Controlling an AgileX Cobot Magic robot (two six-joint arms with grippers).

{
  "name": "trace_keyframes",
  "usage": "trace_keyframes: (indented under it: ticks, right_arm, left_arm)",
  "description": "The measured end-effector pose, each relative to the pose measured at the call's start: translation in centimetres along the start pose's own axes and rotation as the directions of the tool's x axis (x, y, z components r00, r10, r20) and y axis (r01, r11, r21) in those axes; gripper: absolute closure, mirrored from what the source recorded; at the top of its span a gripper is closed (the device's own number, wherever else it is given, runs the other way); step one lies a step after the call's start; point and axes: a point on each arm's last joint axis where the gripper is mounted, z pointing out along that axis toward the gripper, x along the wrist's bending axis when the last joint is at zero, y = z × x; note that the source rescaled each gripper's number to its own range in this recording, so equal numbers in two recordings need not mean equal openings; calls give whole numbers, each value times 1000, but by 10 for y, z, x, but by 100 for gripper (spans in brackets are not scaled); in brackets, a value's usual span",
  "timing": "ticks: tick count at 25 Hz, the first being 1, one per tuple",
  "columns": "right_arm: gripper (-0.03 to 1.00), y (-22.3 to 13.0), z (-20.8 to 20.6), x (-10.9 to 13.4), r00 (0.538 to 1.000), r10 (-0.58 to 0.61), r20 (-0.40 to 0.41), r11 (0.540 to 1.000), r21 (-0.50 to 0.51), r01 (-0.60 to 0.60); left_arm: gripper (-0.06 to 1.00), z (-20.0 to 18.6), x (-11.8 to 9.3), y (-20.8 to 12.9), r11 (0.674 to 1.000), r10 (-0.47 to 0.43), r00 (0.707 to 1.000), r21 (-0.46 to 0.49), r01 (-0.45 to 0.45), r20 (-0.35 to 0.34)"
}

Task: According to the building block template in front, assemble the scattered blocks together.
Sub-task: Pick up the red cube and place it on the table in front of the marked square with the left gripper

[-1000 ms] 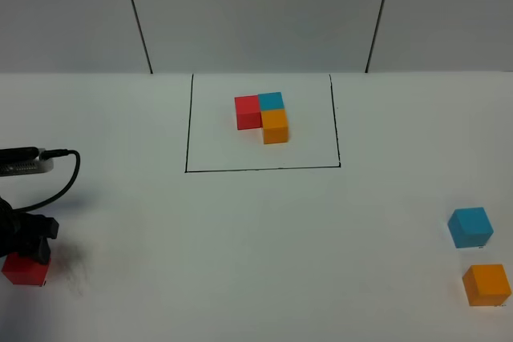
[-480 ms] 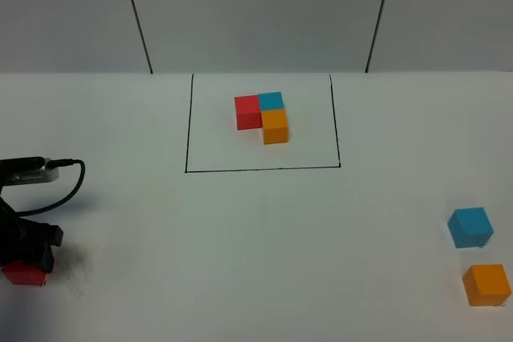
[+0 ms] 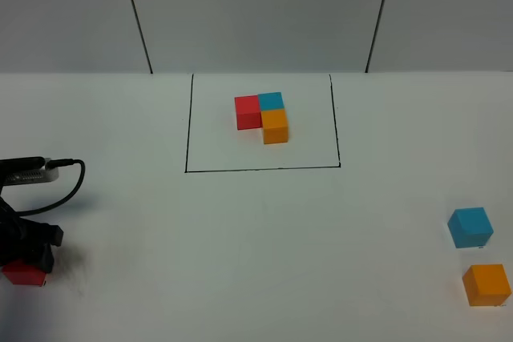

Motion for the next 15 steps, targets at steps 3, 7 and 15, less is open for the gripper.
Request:
trace_keyframes:
  ticks: [3,7,15]
  right_arm:
    - [33,0,0,0,1000,0,0,1000,0,0]
    - [33,0,0,0,1000,0,0,1000,0,0]
    - [33,0,0,0,1000,0,0,1000,0,0]
  left_arm:
    - [32,0,0,0,1000,-3,1000,0,3,0]
    - [75,0,0,0,1000,-3,1000,0,3,0]
    - [94,0,0,1,1000,-3,1000,-11,3,-1]
